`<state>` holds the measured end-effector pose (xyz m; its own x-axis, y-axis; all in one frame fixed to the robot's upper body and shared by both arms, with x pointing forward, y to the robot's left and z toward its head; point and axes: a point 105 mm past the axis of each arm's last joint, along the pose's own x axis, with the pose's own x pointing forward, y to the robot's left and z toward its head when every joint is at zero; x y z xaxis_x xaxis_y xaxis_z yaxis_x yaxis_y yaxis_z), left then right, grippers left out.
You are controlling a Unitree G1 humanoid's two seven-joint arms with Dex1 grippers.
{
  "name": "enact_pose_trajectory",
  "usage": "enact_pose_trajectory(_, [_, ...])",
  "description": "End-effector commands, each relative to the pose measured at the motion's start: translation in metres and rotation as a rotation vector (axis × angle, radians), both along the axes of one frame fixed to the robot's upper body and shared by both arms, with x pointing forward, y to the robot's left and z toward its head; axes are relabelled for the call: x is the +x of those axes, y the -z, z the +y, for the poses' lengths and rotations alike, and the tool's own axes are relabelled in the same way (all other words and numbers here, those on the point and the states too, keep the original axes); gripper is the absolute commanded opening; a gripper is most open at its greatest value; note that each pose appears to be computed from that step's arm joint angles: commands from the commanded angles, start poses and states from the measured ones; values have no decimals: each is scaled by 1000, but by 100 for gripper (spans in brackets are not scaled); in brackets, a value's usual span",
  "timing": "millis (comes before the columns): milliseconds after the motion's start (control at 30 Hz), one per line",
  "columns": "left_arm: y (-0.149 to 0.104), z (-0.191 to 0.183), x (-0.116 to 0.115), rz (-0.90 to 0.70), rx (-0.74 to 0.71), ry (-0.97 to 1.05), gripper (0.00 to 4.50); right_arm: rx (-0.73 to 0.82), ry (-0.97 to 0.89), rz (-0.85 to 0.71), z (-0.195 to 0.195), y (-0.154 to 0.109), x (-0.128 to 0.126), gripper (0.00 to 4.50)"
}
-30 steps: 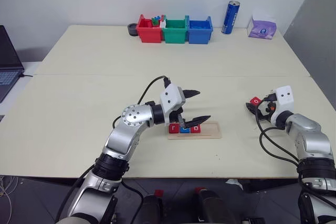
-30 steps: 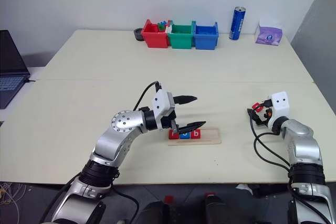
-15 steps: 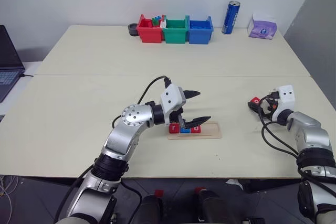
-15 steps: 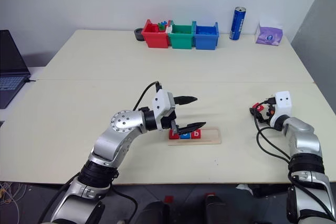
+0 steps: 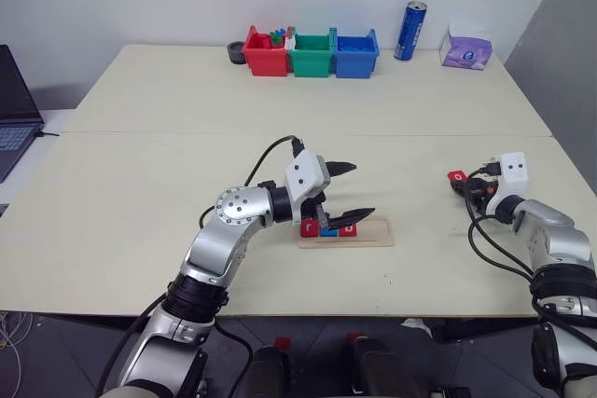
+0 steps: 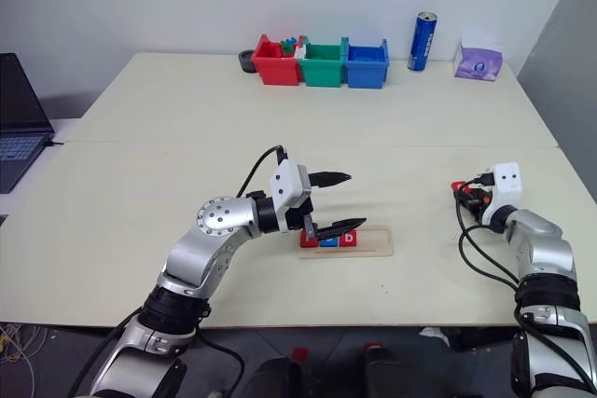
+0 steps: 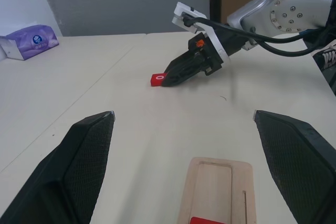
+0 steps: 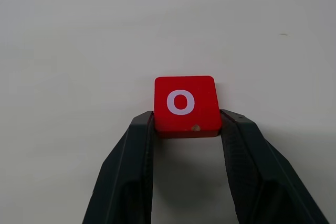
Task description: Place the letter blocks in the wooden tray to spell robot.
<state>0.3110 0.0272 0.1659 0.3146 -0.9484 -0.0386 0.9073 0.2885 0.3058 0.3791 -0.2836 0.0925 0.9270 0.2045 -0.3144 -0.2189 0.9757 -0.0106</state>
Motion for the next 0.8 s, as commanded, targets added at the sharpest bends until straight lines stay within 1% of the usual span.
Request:
enact_pose_trajectory(33, [-12,-2,-3,-40,-22,22,450,-56,-23,-36,13,-13,-6,145])
enact_pose_trajectory(100, [-11,0,-5,-39,-16,30,450,-104,-50,-23,29,-12,-18,145])
enact_pose_trajectory(133, [-10,2,-7,-36,-8,38,450,-116,-69,-6,42,-10,-29,145])
enact_pose_trajectory(233, [-2,9,-21,-13,19,84,450,-103,-96,71,81,-2,-72,145])
enact_pose_trajectory(333, [3,16,-31,11,28,107,450,-87,-66,148,103,7,-103,145])
enact_pose_trajectory(400, [5,18,-36,26,27,110,450,-78,-20,189,109,10,-116,145])
enact_pose_trajectory(500, [7,20,-40,38,34,111,450,-67,24,230,116,11,-125,145])
enact_pose_trajectory(700, [8,20,-40,42,40,108,450,-59,48,275,122,14,-130,145])
enact_pose_trajectory(733, [7,19,-39,40,40,106,450,-54,42,282,123,15,-130,218])
enact_pose_trajectory(800, [7,20,-38,38,40,104,450,-49,19,278,128,14,-129,287])
